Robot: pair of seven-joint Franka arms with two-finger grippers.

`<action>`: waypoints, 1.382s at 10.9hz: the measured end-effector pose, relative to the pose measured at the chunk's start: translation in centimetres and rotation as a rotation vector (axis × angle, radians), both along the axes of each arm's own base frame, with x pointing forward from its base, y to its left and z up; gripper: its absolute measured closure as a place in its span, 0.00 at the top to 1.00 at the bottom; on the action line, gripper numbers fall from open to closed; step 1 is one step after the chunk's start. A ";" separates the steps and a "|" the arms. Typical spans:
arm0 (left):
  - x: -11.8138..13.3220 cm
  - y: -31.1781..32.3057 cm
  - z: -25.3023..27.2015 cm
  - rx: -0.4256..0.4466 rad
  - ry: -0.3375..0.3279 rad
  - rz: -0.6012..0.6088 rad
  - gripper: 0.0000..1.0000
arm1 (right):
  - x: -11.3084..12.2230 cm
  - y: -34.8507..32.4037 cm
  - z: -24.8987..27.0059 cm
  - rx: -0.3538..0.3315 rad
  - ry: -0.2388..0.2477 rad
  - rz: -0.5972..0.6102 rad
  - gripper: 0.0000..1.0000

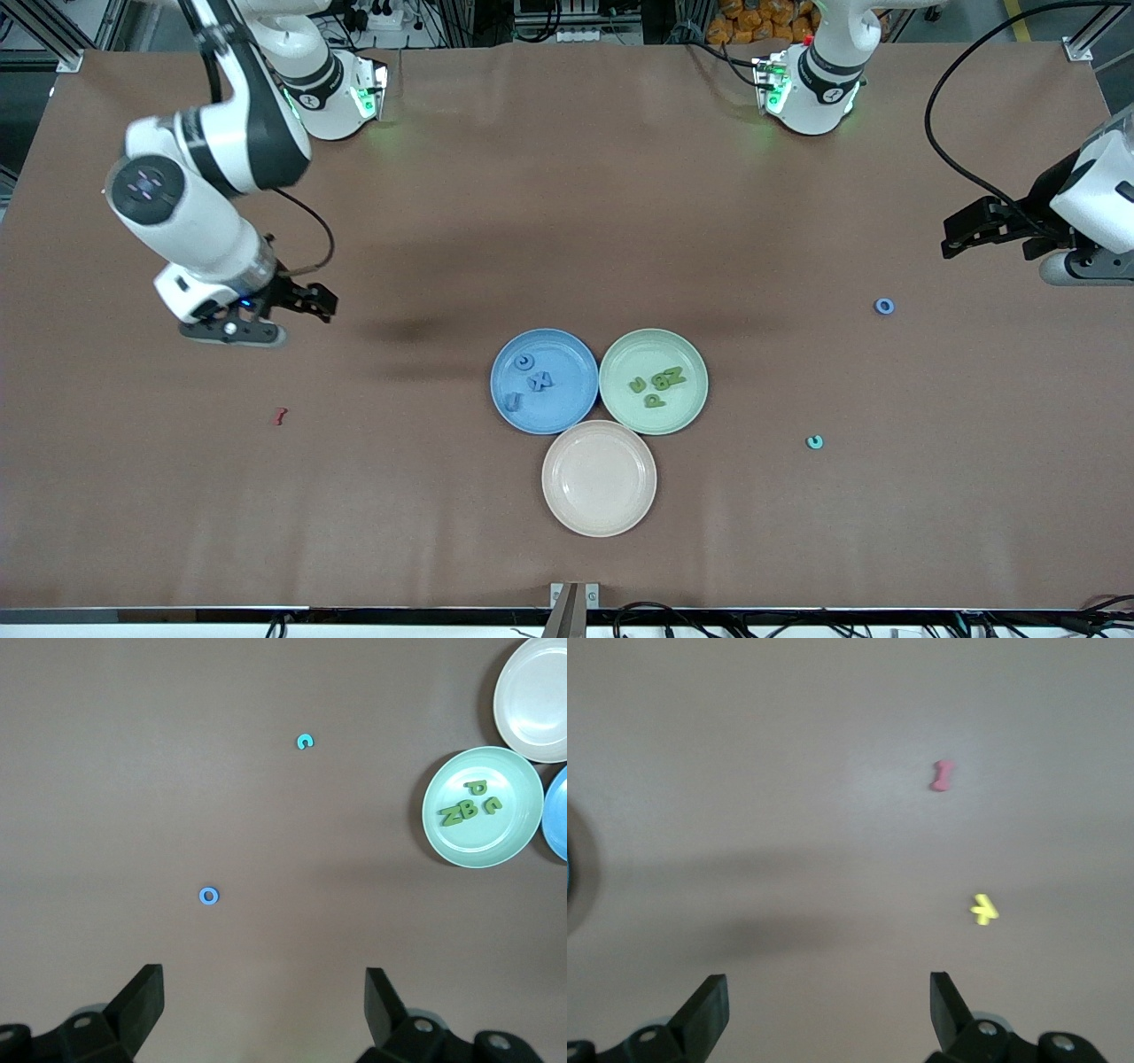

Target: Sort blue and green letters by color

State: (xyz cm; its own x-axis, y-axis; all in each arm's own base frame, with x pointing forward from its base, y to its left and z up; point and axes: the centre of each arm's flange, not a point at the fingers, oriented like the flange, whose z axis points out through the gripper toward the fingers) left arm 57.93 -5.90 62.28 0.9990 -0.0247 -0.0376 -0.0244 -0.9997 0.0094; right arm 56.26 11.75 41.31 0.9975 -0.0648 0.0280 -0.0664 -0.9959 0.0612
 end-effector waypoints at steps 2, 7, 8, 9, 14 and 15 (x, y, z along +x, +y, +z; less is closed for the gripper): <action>0.0 0.0 0.0 0.000 -0.001 0.000 1.00 | -0.6 -1.1 5.6 -0.020 -0.007 0.046 1.00; 0.1 0.0 0.0 0.000 -0.002 0.000 1.00 | -0.4 -1.5 19.6 -0.005 -0.046 0.100 1.00; 0.1 0.0 -0.1 0.000 -0.002 0.000 1.00 | -0.5 -1.7 21.3 -0.001 -0.059 0.097 1.00; 0.1 0.0 -0.1 0.000 -0.002 -0.001 1.00 | -0.6 -1.8 22.0 0.002 -0.064 0.095 1.00; 0.0 -0.2 -0.1 -0.001 -0.002 -0.004 1.00 | -0.4 -6.8 23.0 0.055 -0.016 0.108 1.00; 0.0 -0.2 -0.1 -0.001 -0.002 -0.004 1.00 | -0.4 -7.4 23.2 0.055 -0.017 0.102 1.00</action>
